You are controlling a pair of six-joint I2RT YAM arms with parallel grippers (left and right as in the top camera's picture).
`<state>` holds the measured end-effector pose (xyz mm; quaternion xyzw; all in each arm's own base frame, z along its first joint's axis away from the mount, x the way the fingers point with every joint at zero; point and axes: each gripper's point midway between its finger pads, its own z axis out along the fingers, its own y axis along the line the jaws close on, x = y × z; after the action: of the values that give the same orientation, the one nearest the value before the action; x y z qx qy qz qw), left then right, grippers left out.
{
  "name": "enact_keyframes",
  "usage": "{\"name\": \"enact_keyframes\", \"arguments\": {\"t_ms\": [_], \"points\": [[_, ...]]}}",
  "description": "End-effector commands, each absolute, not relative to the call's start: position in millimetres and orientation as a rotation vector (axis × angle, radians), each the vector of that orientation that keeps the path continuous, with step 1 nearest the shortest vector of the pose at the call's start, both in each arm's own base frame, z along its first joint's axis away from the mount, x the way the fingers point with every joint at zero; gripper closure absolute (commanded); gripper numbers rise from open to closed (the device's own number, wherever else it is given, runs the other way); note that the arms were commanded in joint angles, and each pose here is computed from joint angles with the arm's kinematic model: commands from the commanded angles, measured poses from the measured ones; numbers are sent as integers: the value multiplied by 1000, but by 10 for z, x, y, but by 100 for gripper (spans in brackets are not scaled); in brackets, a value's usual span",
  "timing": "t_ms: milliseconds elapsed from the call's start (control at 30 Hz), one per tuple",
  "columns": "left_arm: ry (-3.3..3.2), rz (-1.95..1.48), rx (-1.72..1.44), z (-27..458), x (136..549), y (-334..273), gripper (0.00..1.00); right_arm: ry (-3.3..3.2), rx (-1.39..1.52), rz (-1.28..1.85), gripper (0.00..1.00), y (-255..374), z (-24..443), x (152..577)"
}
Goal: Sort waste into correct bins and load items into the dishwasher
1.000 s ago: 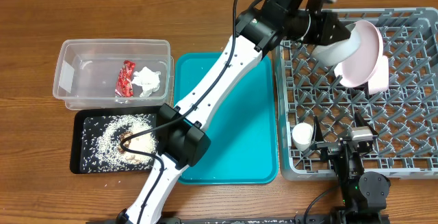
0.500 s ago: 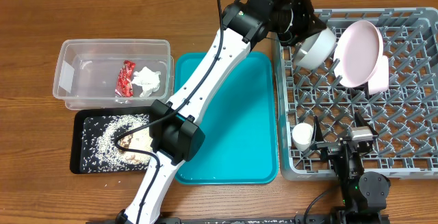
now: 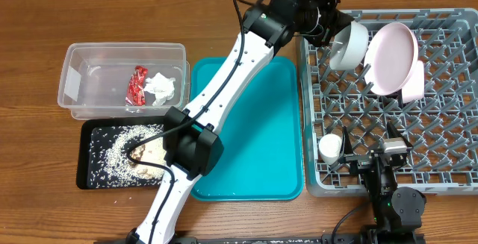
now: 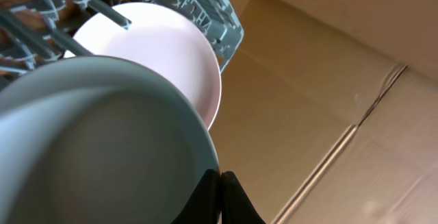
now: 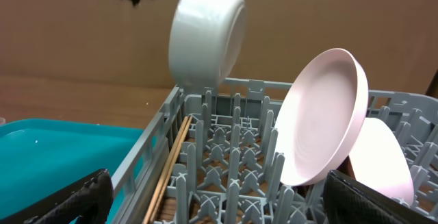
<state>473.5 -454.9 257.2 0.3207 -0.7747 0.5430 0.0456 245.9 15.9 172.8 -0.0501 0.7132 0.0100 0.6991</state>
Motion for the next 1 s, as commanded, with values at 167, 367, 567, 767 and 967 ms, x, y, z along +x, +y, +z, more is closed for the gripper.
{"name": "enact_keyframes", "arguments": {"t_ms": [167,367,567,767,967], "points": [[-2115,1813,985,2386,4802,-4842,96,1587,-100,22,0,141,1709,2460],[-2075,1788,1006,2073,4781,-4843,96,1587,-100,22,0,141,1709,2460],[-2080,1788,982,2053,4782,-4814,96,1587,-100,22,0,141,1709,2460],[-2104,1804,918,2068,4845,-4687,96,1587,-100,22,0,141,1709,2460],[-2125,1729,962,1924,4908,-4515,96,1587,-99,22,0,141,1709,2460]]}}
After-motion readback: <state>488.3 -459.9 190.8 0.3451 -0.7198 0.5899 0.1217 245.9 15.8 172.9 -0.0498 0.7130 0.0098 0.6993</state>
